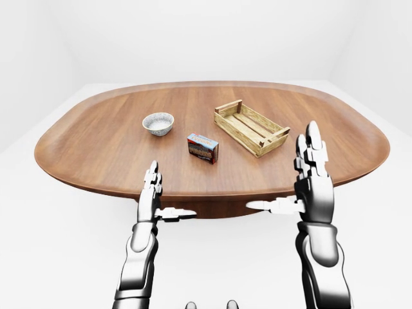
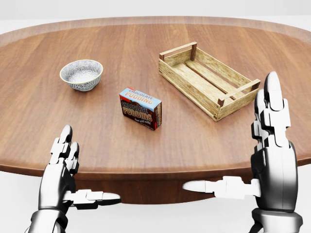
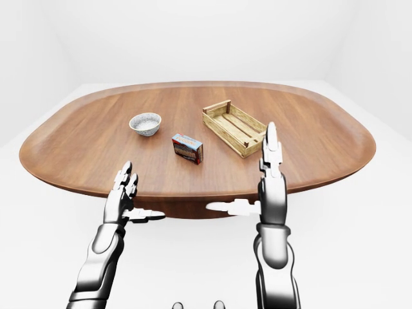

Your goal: Pick up the chocolate pudding and put it in the tray.

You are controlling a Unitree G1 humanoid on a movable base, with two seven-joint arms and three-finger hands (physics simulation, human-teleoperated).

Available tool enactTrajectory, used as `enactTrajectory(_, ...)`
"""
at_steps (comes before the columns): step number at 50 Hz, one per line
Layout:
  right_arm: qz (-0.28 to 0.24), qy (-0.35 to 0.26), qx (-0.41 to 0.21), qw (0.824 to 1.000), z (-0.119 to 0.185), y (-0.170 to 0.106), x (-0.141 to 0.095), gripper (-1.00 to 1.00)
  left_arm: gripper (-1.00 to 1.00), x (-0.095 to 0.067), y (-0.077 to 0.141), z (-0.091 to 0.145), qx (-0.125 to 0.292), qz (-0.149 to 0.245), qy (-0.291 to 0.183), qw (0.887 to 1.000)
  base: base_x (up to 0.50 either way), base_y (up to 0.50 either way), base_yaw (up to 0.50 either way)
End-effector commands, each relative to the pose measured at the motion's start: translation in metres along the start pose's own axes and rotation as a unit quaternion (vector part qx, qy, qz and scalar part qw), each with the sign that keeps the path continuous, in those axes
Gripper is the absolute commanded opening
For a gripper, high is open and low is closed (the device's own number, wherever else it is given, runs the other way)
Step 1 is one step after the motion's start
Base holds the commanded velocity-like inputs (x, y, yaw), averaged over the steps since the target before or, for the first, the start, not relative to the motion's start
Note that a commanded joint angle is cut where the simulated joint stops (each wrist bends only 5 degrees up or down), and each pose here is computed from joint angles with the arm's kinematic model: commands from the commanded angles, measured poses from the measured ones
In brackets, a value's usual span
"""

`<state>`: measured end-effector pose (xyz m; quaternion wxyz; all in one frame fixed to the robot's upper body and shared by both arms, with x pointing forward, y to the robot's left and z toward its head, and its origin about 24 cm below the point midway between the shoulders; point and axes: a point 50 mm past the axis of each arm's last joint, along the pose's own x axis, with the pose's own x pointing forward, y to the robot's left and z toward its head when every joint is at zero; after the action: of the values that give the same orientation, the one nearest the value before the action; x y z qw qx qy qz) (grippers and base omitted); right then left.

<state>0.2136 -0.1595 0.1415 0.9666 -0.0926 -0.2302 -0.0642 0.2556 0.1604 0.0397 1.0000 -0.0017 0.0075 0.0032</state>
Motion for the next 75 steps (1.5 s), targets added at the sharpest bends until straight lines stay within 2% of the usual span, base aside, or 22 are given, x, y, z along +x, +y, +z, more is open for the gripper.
enactTrajectory(1,-0.005,-0.019,-0.006,1.0,0.0107,-0.0012,-0.0014,1.0,1.0,0.0007,0.0005,-0.001,-0.001,0.001,0.001,1.0,0.0,0.0,0.0)
enactTrajectory(59,0.008,-0.008,0.004,1.0,0.0049,0.0017,-0.0035,1.0,1.0,-0.0007,-0.0007,-0.0002,0.002,-0.002,-0.001,1.0,0.0,0.0,0.0)
enactTrajectory(75,0.008,-0.006,0.005,1.0,0.0034,0.002,-0.0036,1.0,1.0,-0.0007,-0.0007,-0.0002,0.002,-0.002,0.0,1.0,0.24,0.0,0.0)
